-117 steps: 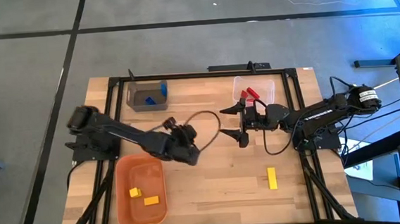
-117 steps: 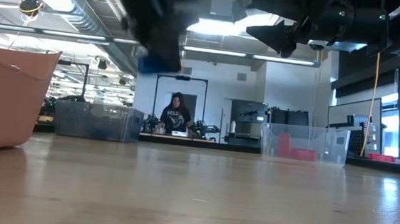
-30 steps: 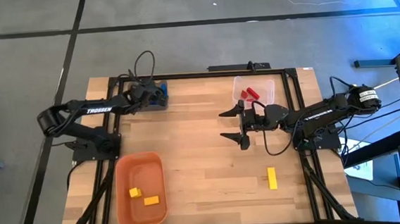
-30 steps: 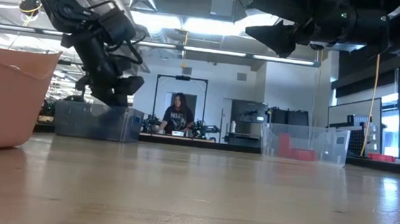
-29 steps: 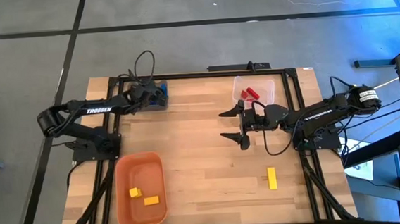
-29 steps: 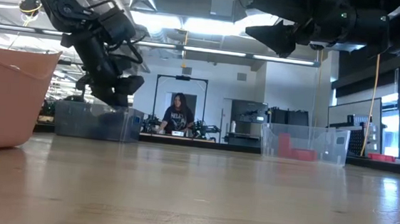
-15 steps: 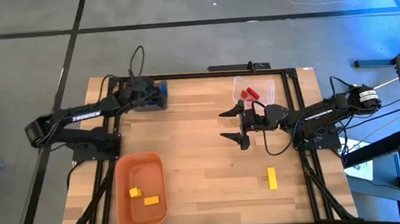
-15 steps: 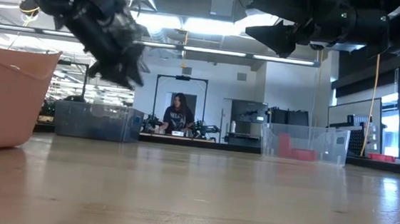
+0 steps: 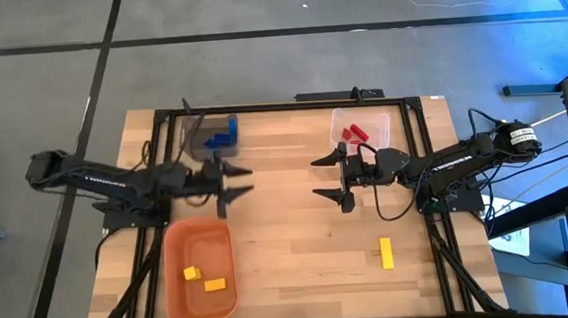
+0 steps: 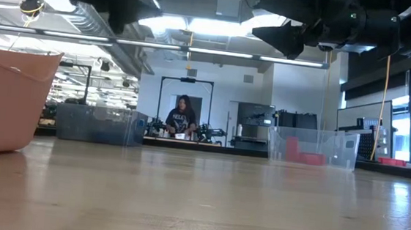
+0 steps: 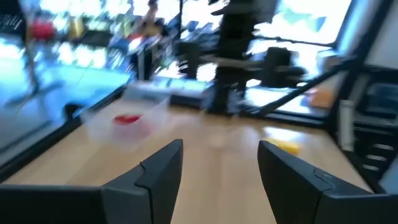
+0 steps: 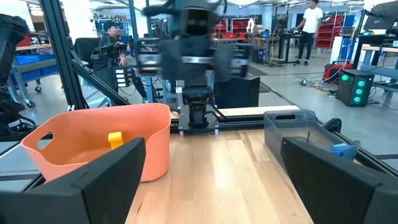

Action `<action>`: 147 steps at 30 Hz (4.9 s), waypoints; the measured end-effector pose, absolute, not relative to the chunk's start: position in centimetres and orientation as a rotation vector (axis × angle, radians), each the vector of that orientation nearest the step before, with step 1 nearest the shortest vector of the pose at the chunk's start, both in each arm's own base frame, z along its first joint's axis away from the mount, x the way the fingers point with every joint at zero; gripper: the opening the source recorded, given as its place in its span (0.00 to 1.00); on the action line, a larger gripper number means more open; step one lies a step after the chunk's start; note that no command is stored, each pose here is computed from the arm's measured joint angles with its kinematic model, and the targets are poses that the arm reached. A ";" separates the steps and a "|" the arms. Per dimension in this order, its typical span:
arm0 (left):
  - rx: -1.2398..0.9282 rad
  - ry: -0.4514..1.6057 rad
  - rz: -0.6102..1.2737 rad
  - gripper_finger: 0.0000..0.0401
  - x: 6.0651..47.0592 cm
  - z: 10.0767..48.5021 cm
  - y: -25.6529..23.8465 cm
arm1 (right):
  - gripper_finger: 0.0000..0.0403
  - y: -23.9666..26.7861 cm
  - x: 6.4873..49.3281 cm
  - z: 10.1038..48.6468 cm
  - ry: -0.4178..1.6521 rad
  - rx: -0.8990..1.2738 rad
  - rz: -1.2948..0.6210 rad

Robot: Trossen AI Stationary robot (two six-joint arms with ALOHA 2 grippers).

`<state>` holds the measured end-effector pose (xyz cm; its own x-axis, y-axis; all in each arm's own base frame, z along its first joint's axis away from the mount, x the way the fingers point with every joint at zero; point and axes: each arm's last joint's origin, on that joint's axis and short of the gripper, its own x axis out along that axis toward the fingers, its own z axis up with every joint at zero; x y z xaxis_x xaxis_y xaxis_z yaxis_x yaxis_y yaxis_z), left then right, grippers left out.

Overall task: Sort & place blocks by color
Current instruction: Return to Home Position

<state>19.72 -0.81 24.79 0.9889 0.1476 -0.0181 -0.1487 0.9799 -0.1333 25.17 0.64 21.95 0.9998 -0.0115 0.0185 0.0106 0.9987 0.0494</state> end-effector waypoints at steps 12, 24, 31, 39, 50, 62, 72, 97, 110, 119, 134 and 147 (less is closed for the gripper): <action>-0.010 -0.087 0.080 0.50 18.3 23.8 -3.5 | 0.93 0.6 25.2 22.0 -0.026 0.053 -0.011; 0.031 -0.007 0.083 0.50 17.6 23.4 -3.5 | 0.93 0.5 25.2 22.0 -0.020 0.052 -0.058; 0.100 0.068 0.110 0.45 16.8 23.0 -3.2 | 0.93 0.5 24.8 22.4 -0.019 0.072 -0.047; 0.083 -0.009 0.138 0.19 13.0 20.2 -2.2 | 0.93 0.5 22.8 23.8 0.024 0.101 -0.048; 0.025 -0.123 0.077 0.00 9.7 17.9 -1.4 | 0.93 1.1 22.5 24.1 0.020 0.064 -0.019; -0.025 -0.050 0.065 0.00 9.7 17.1 -0.6 | 0.93 1.0 20.8 24.6 0.083 0.074 -0.023; 0.023 -0.046 0.101 0.00 9.7 17.0 -0.3 | 0.93 1.0 20.1 24.8 0.110 0.073 -0.025; 0.031 -0.045 0.111 0.00 9.7 17.0 -0.3 | 0.93 -0.3 14.3 20.1 -0.074 0.093 -0.240; 0.029 -0.045 0.112 0.00 9.7 17.0 -0.3 | 0.89 -0.5 13.4 19.5 -0.092 0.135 -0.265; 0.030 -0.045 0.112 0.03 9.7 17.0 -0.3 | 0.19 -0.5 13.4 19.4 -0.079 0.106 -0.258; 0.030 -0.045 0.112 0.03 9.7 17.0 -0.3 | 0.00 -0.4 11.4 19.5 -0.062 0.088 -0.223; 0.030 -0.042 0.108 0.00 9.7 17.0 -0.3 | 0.00 -0.2 9.7 17.5 -0.105 0.161 -0.130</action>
<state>9.69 -0.30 17.01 0.9932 0.1075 0.0439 -0.1087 0.9937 0.0280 9.74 -0.22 17.47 0.9861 -0.1370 0.0938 0.1201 0.9786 0.1668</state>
